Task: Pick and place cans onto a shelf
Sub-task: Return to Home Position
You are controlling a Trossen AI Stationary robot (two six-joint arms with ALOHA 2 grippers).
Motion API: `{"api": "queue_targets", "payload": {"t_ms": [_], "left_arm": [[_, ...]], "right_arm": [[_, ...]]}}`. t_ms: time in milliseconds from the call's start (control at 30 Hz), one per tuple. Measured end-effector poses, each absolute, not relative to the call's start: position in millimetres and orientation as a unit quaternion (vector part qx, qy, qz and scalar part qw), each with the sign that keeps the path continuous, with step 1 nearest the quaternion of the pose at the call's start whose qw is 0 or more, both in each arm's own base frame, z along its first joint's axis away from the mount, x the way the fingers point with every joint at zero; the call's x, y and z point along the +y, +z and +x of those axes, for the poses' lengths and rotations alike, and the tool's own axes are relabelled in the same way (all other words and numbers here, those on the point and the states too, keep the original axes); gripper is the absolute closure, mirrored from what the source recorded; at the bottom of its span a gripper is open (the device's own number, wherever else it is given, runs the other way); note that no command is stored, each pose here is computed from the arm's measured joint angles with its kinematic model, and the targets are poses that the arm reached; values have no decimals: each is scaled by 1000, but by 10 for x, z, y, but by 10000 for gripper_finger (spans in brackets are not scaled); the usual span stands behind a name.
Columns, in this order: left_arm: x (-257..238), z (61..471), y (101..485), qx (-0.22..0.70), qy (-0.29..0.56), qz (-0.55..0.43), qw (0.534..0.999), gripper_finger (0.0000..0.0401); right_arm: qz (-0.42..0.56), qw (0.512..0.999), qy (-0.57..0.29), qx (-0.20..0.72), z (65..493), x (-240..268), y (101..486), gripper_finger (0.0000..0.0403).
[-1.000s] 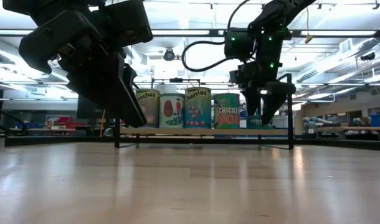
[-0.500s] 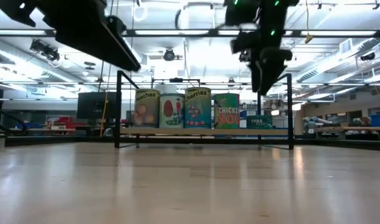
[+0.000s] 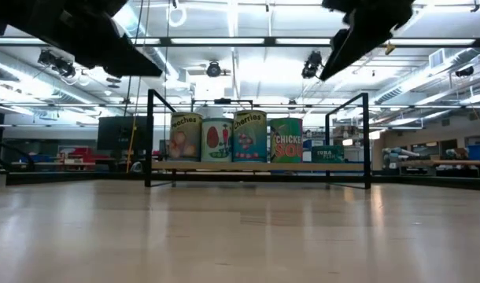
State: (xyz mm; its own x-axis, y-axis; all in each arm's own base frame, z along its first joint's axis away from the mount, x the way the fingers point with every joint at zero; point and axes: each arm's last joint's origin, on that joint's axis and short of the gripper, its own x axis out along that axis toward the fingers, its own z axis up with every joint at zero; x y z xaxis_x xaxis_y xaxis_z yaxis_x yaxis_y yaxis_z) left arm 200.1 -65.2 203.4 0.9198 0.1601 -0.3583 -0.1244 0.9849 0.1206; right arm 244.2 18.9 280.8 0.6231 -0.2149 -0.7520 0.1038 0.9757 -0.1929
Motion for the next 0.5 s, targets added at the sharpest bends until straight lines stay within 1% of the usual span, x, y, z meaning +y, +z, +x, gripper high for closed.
{"api": "queue_targets", "payload": {"t_ms": [167,300,400,500], "left_arm": [[-510,1823,2158,122,74,31,989,280],[-410,1688,2185,85,88,18,992,280],[-343,1576,2138,43,101,-2,994,281],[-288,1463,2001,-5,110,-37,993,281]], "right_arm": [[-49,937,-78,337,2194,219,2858,31],[-36,954,-83,285,2010,174,2810,31],[-21,965,-79,250,1883,139,2760,31],[-11,971,-84,222,1757,103,2685,31]]}}
